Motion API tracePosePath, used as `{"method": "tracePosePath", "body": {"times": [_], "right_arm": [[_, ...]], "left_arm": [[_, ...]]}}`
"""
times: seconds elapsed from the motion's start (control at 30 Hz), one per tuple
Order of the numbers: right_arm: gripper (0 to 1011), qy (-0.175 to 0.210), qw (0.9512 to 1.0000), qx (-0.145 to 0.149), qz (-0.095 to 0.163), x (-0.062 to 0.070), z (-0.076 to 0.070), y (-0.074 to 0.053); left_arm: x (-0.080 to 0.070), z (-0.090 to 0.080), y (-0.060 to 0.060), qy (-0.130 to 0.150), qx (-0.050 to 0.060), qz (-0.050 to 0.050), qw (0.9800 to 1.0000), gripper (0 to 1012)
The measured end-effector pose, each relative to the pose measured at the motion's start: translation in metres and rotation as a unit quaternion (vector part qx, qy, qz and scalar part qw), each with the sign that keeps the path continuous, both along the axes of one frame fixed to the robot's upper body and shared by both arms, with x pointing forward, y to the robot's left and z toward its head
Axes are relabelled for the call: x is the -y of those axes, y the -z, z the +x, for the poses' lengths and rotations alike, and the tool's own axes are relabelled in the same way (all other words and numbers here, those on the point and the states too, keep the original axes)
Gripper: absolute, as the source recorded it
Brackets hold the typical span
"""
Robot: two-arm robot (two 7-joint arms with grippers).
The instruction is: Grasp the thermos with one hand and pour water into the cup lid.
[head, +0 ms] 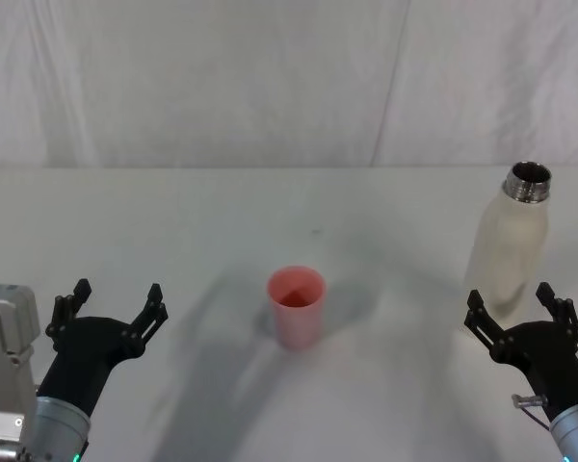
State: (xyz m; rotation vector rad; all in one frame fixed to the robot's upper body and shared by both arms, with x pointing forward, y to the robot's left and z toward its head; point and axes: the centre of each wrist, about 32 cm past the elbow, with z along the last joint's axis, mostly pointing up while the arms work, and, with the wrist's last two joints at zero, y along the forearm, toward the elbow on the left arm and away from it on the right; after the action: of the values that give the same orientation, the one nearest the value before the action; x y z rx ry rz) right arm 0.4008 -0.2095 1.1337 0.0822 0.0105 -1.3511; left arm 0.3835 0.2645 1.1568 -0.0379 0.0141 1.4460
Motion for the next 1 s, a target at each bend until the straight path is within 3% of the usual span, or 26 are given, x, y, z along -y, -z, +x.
{"method": "tracePosePath", "body": {"times": [1.0], "right_arm": [[1001, -0.005, 0.9999, 0.004, -0.013, 0.017, 0.038, 0.003]], "left_arm": [[0.0, 0.0, 0.0, 0.0, 0.0, 0.0, 1.0, 1001]]}}
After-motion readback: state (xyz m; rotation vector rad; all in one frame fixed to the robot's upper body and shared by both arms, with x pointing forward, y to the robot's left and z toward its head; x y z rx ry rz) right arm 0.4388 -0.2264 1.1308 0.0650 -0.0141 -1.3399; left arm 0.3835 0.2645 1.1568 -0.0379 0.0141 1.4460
